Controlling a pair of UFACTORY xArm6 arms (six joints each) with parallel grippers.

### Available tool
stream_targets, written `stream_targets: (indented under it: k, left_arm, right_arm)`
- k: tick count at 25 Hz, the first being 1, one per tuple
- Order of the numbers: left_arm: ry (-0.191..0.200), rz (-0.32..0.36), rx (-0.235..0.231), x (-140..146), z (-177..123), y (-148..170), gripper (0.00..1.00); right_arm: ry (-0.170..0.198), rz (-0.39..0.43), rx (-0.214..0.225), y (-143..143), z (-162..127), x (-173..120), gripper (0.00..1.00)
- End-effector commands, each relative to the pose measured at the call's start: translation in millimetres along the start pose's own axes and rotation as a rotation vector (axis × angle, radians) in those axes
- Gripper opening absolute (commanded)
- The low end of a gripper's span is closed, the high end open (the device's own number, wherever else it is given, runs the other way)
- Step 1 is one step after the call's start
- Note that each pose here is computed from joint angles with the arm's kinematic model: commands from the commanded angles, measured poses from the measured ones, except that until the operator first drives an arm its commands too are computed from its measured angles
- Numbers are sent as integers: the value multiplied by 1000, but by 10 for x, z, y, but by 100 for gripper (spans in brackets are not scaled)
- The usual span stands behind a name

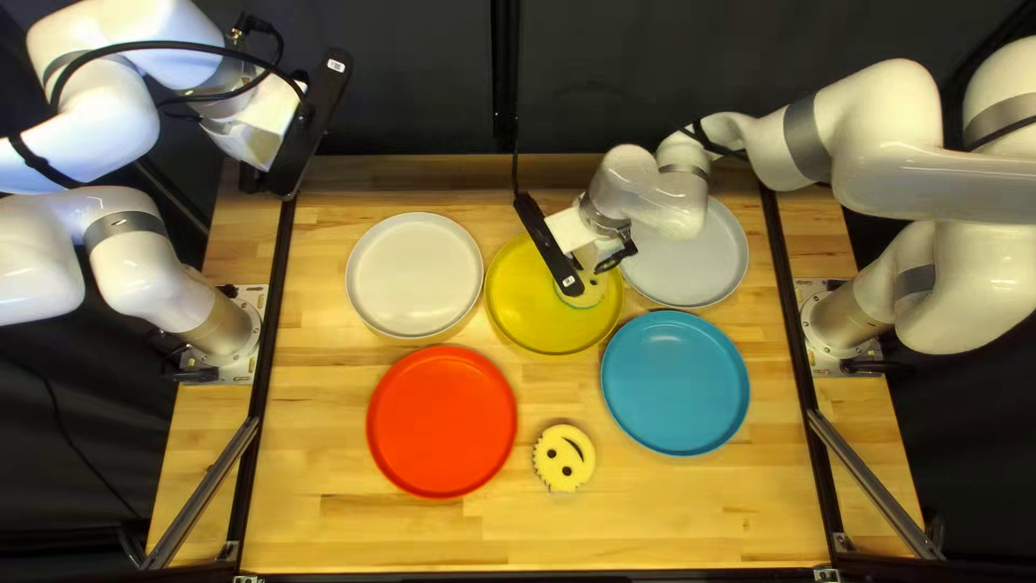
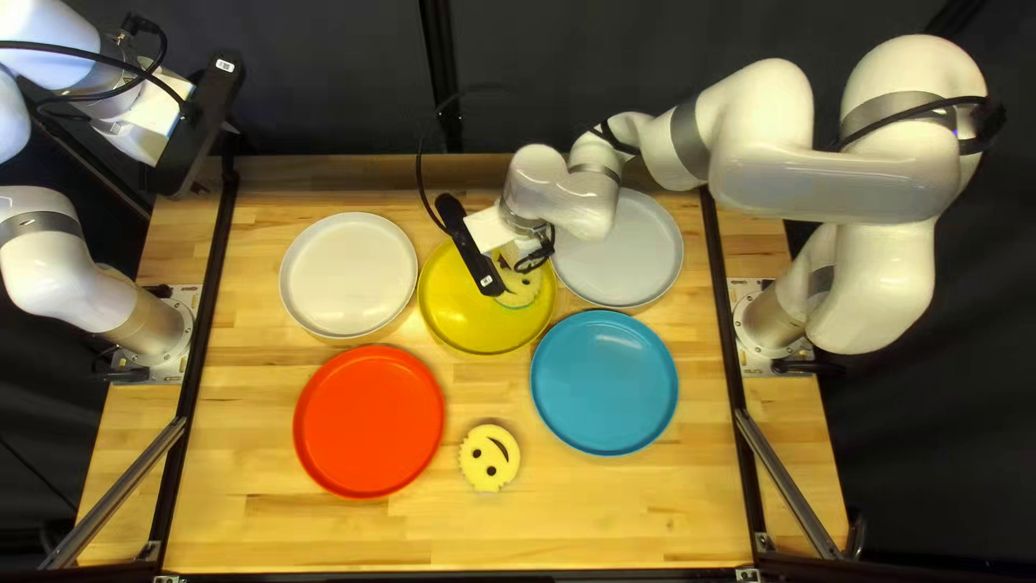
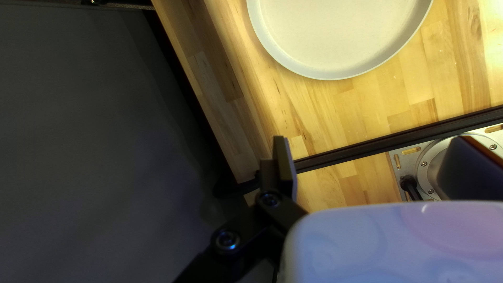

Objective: Pick up sponge and scrub the plate

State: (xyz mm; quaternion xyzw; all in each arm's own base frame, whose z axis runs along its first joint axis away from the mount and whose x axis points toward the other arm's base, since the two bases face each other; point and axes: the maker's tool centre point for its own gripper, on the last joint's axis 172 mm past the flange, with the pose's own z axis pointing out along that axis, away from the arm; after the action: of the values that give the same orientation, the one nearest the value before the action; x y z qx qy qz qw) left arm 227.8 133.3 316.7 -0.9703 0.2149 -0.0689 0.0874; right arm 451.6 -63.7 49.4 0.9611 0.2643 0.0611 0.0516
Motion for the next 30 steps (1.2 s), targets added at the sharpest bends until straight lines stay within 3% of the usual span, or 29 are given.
stream_targets:
  k: [1,12,16,20,30]
  left_arm:
    - [0,0,0,0,0,0,100]
    - [0,0,0,0,0,0,100]
    - [0,0,0,0,0,0,100]
    - [0,0,0,0,0,0,100]
    - [0,0,0,0,0,0,100]
  right_arm:
    - [-1,-13,-10,86,7,25,0]
    - [7,-3,14,868,192,18,0]
    - [10,0,28,933,236,-24,0]
    - [10,3,32,773,187,-90,0]
    - [-2,-29,4,52,58,-35,0]
